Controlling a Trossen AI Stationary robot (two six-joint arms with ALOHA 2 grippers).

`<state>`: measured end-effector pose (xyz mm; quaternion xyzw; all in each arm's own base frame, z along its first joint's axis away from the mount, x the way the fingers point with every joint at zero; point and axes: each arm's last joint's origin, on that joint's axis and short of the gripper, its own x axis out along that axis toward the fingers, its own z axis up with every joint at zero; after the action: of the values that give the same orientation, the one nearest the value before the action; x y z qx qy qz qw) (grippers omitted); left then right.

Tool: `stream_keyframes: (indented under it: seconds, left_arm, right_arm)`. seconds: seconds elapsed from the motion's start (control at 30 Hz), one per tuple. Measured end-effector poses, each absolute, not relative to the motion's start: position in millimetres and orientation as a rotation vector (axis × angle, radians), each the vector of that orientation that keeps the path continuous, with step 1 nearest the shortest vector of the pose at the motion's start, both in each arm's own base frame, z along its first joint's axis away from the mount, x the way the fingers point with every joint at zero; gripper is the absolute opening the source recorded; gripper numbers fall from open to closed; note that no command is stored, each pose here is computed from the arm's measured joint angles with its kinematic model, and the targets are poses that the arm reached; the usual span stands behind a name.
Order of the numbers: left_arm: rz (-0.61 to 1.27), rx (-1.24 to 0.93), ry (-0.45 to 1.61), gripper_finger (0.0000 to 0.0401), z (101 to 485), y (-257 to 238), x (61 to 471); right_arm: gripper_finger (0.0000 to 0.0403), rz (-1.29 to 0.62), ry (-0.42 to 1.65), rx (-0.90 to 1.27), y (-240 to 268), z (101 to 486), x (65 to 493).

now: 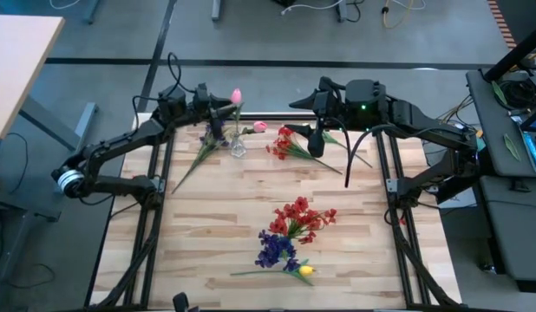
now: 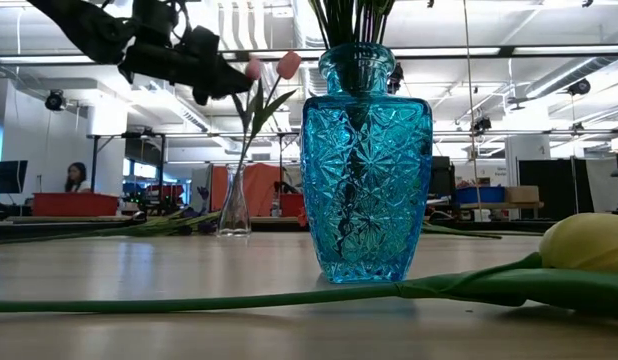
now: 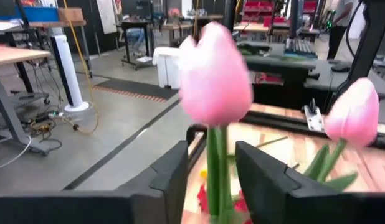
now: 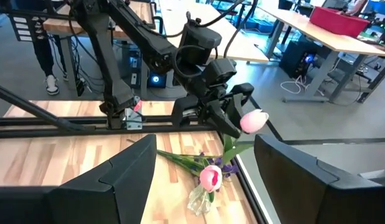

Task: Sort flowers into vase by color
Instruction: Put the red flowers into the blue vase

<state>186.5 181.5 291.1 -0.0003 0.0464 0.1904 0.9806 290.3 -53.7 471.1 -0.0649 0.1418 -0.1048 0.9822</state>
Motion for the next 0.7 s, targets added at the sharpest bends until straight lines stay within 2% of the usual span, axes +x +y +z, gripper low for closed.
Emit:
stream_keyframes:
  seconds: [0.27, 0.43, 0.7]
  left_arm:
    - [0.384, -0.043, 0.186, 0.0166, 310, 159, 165]
    - [0.400, -0.142, 0.258, 0.0168, 325, 138, 147]
    - [0.304, -0.164, 0.313, 0.0163, 318, 90, 141]
  right_arm:
    - [0.0261, -0.295, 0.335, -0.126, -58, 468, 286]
    - [0.0261, -0.369, 0.395, -0.087, -71, 464, 277]
    - [0.0260, -0.509, 0.538, -0.006, -110, 447, 262]
